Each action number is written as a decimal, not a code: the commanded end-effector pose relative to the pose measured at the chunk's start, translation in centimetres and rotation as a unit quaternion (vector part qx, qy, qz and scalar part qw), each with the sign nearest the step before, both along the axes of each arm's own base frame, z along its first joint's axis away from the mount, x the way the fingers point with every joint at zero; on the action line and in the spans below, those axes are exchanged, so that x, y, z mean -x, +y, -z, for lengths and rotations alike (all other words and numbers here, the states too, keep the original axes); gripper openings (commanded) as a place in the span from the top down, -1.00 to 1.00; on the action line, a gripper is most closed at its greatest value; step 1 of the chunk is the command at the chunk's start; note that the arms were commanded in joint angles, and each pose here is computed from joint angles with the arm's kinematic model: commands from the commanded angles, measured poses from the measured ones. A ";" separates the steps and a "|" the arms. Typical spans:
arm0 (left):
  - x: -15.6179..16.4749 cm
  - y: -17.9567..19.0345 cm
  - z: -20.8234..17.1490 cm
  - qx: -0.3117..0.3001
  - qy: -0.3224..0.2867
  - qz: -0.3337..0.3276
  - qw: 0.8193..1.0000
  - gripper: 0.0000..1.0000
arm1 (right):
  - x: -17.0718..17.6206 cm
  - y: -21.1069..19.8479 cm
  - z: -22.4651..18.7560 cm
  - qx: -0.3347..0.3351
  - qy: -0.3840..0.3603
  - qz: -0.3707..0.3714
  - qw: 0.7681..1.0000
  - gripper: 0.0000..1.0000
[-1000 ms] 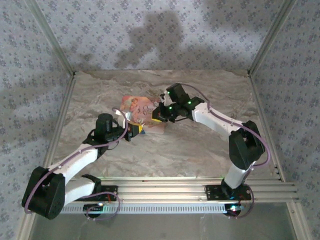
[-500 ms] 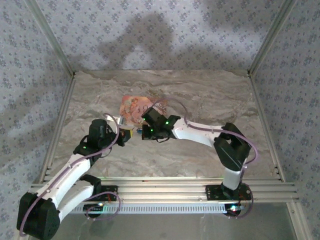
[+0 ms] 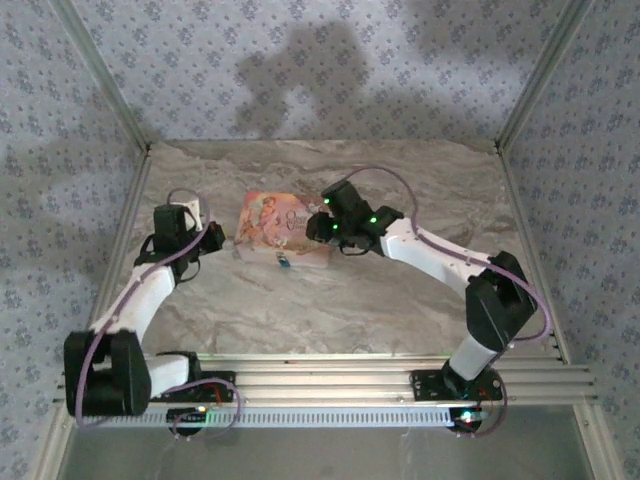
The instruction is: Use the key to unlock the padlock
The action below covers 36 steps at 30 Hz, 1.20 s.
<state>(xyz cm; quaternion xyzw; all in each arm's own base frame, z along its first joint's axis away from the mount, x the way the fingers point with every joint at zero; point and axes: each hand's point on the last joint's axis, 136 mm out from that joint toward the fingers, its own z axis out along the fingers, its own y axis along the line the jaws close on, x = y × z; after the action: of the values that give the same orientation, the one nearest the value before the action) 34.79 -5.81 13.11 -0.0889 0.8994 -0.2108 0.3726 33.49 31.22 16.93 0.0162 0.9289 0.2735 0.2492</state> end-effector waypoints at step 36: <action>3.6 -8.5 0.9 0.017 0.008 0.137 0.990 1.00 | 3.1 0.3 8.4 0.231 -0.042 0.059 0.970 -0.08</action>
<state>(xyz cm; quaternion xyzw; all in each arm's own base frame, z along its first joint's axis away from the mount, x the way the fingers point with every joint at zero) 32.46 -14.38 12.40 0.0307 0.8991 -0.2696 0.3433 29.07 31.68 8.10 -0.0429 0.9594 0.0575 0.2727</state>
